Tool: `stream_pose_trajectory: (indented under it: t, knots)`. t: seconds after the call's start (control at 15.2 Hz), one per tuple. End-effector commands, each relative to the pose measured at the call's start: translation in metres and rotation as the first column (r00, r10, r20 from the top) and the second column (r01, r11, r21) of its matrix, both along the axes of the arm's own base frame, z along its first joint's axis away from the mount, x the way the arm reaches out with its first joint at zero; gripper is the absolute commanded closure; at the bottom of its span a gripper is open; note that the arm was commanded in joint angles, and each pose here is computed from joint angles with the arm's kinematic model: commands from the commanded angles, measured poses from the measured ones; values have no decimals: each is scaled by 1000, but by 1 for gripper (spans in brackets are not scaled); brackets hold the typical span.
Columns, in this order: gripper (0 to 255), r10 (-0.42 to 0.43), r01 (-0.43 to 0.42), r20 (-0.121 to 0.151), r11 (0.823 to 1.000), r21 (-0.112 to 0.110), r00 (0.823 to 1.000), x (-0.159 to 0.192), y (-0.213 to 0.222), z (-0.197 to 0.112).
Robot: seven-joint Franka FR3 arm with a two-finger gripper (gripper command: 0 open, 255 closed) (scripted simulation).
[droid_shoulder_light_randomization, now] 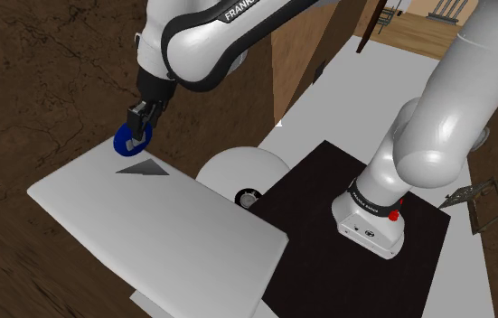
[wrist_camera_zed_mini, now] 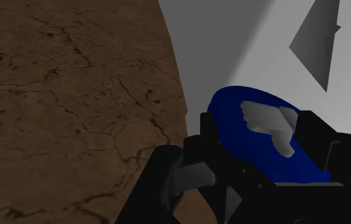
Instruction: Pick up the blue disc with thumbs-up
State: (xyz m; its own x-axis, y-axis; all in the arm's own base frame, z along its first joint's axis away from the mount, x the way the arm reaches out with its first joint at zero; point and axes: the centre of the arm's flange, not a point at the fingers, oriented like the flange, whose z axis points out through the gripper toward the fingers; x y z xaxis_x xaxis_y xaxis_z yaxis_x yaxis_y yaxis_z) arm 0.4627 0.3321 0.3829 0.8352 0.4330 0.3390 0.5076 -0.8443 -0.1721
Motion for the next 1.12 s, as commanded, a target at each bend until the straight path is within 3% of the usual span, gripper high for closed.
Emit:
stream_pose_trajectory:
  t: [0.0,0.33,1.06]
  knots:
    - [255,1,-1,-3,1000,-2,1000,-1,0,-2]
    - [255,1,-1,-3,1000,-2,1000,-1,1,-1]
    - [255,1,-1,-3,1000,-2,1000,-1,1,57]
